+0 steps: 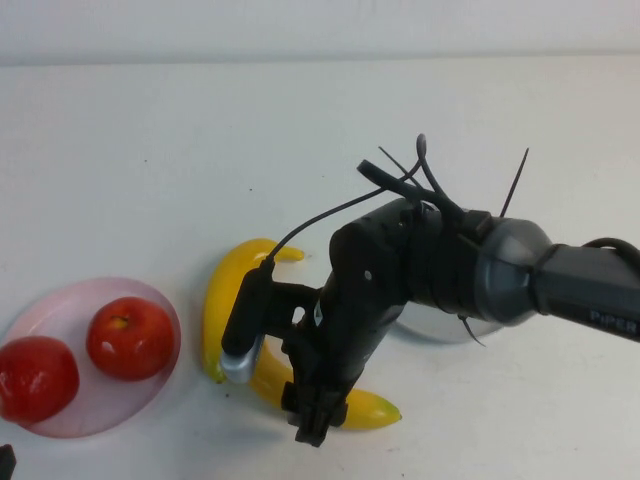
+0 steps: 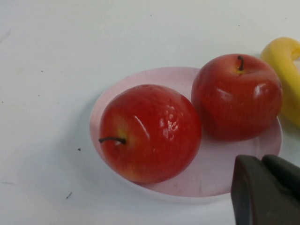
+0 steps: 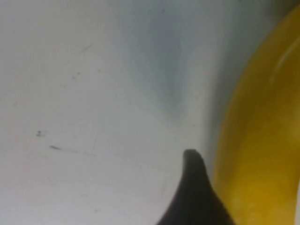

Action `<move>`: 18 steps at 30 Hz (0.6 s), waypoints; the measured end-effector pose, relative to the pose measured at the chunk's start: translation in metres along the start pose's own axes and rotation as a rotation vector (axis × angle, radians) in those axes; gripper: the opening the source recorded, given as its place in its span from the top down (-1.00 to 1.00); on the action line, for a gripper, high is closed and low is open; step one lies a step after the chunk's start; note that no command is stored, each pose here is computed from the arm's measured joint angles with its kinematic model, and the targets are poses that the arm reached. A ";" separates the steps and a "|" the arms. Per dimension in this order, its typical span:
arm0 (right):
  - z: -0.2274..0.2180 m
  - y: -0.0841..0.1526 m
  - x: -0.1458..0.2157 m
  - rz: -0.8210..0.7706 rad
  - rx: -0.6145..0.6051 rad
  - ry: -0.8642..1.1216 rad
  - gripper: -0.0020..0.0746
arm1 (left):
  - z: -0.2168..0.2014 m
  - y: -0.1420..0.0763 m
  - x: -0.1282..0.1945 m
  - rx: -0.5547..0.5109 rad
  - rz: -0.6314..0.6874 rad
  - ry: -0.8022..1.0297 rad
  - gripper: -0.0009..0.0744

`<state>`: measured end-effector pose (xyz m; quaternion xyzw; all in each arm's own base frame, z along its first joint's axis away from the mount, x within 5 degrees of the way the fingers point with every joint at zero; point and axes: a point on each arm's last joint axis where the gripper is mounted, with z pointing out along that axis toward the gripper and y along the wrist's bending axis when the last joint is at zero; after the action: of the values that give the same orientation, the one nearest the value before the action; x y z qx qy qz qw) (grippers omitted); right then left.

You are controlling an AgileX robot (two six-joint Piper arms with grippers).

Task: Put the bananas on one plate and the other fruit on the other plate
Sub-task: Put another type of fruit in the right plate

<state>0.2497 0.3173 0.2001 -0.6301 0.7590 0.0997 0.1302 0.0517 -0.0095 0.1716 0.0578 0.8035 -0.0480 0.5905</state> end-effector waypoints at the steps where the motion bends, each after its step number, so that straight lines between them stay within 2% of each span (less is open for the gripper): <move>1: 0.003 -0.001 0.000 -0.004 0.003 0.006 -0.15 | 0.000 0.000 0.000 0.000 0.000 0.000 0.98; 5: 0.012 -0.005 0.000 -0.018 0.016 0.023 -0.10 | 0.000 0.000 0.000 0.000 0.000 0.000 0.98; 12: 0.018 -0.006 0.001 -0.021 0.019 0.031 0.15 | 0.000 0.000 0.000 0.000 0.000 0.000 0.98; 18: -0.019 -0.005 -0.004 0.090 0.073 -0.038 0.15 | 0.000 0.000 0.000 0.000 0.000 0.000 0.98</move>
<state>0.2537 0.3141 0.2190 -0.5883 0.7870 0.0898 0.1627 0.0517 -0.0095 0.1716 0.0578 0.8035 -0.0480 0.5905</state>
